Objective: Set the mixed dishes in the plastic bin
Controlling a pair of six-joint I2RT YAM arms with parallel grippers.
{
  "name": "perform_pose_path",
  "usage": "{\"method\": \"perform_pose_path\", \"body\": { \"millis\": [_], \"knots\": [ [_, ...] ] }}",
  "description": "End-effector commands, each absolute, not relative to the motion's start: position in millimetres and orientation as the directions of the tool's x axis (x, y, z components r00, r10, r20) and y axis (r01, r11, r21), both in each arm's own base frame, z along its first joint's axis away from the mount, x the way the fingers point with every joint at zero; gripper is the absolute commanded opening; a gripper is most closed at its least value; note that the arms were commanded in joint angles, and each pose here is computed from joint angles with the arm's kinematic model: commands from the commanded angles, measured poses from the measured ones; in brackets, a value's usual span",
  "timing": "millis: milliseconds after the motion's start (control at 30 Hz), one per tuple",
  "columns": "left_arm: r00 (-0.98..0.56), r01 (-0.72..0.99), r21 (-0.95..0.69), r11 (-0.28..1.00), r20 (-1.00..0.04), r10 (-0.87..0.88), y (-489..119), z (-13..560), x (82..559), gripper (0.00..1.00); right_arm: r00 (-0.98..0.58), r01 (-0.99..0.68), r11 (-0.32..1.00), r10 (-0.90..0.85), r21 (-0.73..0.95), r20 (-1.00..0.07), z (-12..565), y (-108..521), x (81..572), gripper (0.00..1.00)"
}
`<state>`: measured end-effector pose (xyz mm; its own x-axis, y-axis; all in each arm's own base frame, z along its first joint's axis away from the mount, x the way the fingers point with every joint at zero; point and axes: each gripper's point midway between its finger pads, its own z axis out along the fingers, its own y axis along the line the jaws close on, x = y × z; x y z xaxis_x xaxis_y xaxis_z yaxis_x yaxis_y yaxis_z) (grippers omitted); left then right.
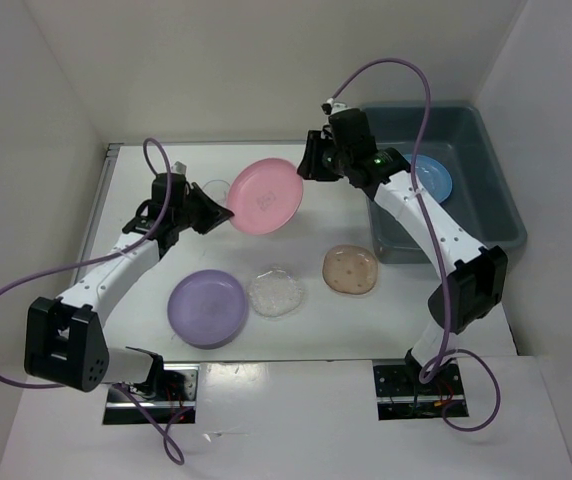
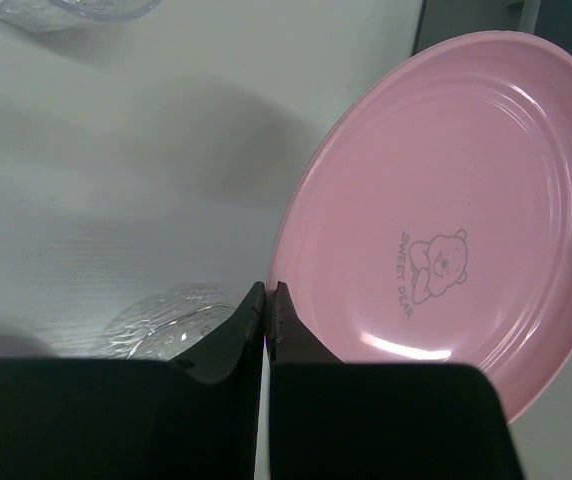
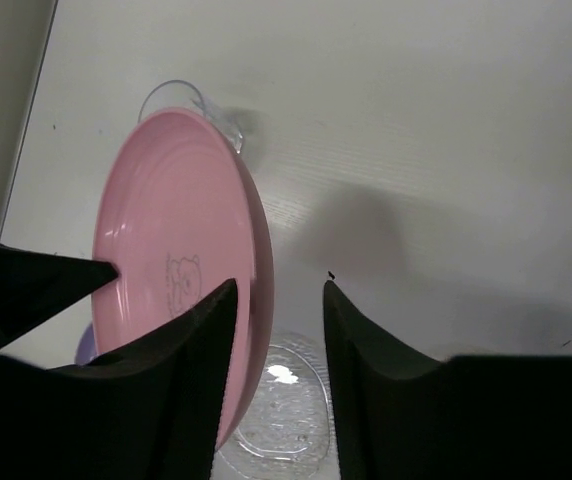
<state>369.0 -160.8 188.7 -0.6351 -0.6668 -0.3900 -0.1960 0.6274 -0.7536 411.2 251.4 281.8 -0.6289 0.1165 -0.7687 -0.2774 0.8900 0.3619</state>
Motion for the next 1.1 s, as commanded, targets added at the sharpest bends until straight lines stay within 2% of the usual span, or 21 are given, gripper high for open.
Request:
{"method": "perform_pose_path", "body": {
  "millis": [0, 200, 233, 333, 433, 500, 600, 667, 733, 767, 800, 933, 967, 1033, 1067],
  "knots": [
    [-0.617, -0.121, -0.799, 0.589, -0.404, -0.676, -168.0, 217.8, 367.9, 0.0, -0.619, -0.295, 0.869, 0.142, 0.397, -0.773, 285.4, 261.4, 419.9, 0.41],
    [-0.608, -0.094, -0.8, 0.592, -0.425, -0.671, -168.0, 230.1, 369.1, 0.0, -0.654, -0.268, 0.885, 0.123, 0.382, -0.746, 261.3, 259.3, 419.9, 0.32],
    [-0.604, -0.086, -0.803, 0.59, -0.429, -0.672, -168.3, 235.0, 370.5, 0.0, -0.658, -0.271, 0.887, 0.112, 0.373, -0.745, 257.2, 258.5, 419.1, 0.27],
    [-0.604, -0.086, -0.803, 0.59, -0.429, -0.672, -168.3, 237.3, 370.6, 0.0, -0.675, -0.255, 0.896, 0.103, 0.362, -0.731, 246.0, 256.4, 418.7, 0.22],
    [-0.613, -0.089, -0.803, 0.59, -0.422, -0.667, -169.9, 234.2, 370.7, 0.0, -0.696, -0.254, 0.9, 0.086, 0.356, -0.713, 234.5, 259.5, 414.9, 0.12],
    [-0.602, -0.085, -0.803, 0.59, -0.431, -0.672, -168.7, 238.7, 373.2, 0.03, -0.707, -0.241, 0.907, 0.08, 0.346, -0.703, 227.9, 257.7, 414.8, 0.0],
    [-0.596, -0.074, -0.806, 0.588, -0.437, -0.674, -169.7, 239.5, 377.4, 0.21, -0.711, -0.24, 0.911, 0.07, 0.336, -0.7, 222.6, 260.9, 414.3, 0.0],
    [-0.589, -0.068, -0.813, 0.579, -0.435, -0.681, -171.0, 241.0, 381.7, 0.5, -0.713, -0.23, 0.917, 0.069, 0.327, -0.697, 220.9, 258.3, 414.1, 0.0],
    [-0.586, -0.055, -0.826, 0.561, -0.428, -0.688, -173.9, 244.6, 385.1, 0.64, -0.701, -0.218, 0.924, 0.076, 0.315, -0.709, 224.5, 255.4, 417.7, 0.0],
    [-0.59, -0.052, -0.839, 0.542, -0.412, -0.694, -176.5, 247.9, 384.8, 0.92, -0.695, -0.207, 0.93, 0.08, 0.305, -0.715, 224.5, 254.0, 421.7, 0.0],
    [-0.576, -0.029, -0.849, 0.528, -0.417, -0.703, -177.7, 261.8, 388.6, 1.0, -0.698, -0.195, 0.936, 0.077, 0.294, -0.711, 222.3, 250.8, 421.0, 0.0],
    [-0.548, 0.032, -0.852, 0.523, -0.453, -0.704, -179.4, 301.0, 396.5, 1.0, -0.656, -0.131, 0.971, 0.066, 0.199, -0.752, 234.3, 232.4, 444.7, 0.0],
    [-0.521, 0.068, -0.849, 0.523, -0.477, -0.707, -178.4, 324.4, 399.5, 1.0, -0.659, -0.091, 0.981, 0.071, 0.173, -0.749, 234.2, 219.9, 449.6, 0.0],
    [-0.512, 0.081, -0.83, 0.552, -0.51, -0.692, -175.7, 333.1, 399.3, 1.0, -0.629, 0.003, 0.99, 0.109, 0.138, -0.769, 244.1, 191.0, 472.8, 0.0],
    [-0.5, 0.103, -0.826, 0.554, -0.525, -0.689, -174.2, 343.8, 394.3, 1.0, -0.61, 0.08, 0.987, 0.157, 0.137, -0.776, 250.7, 155.2, 486.0, 0.0]
  ]
}}
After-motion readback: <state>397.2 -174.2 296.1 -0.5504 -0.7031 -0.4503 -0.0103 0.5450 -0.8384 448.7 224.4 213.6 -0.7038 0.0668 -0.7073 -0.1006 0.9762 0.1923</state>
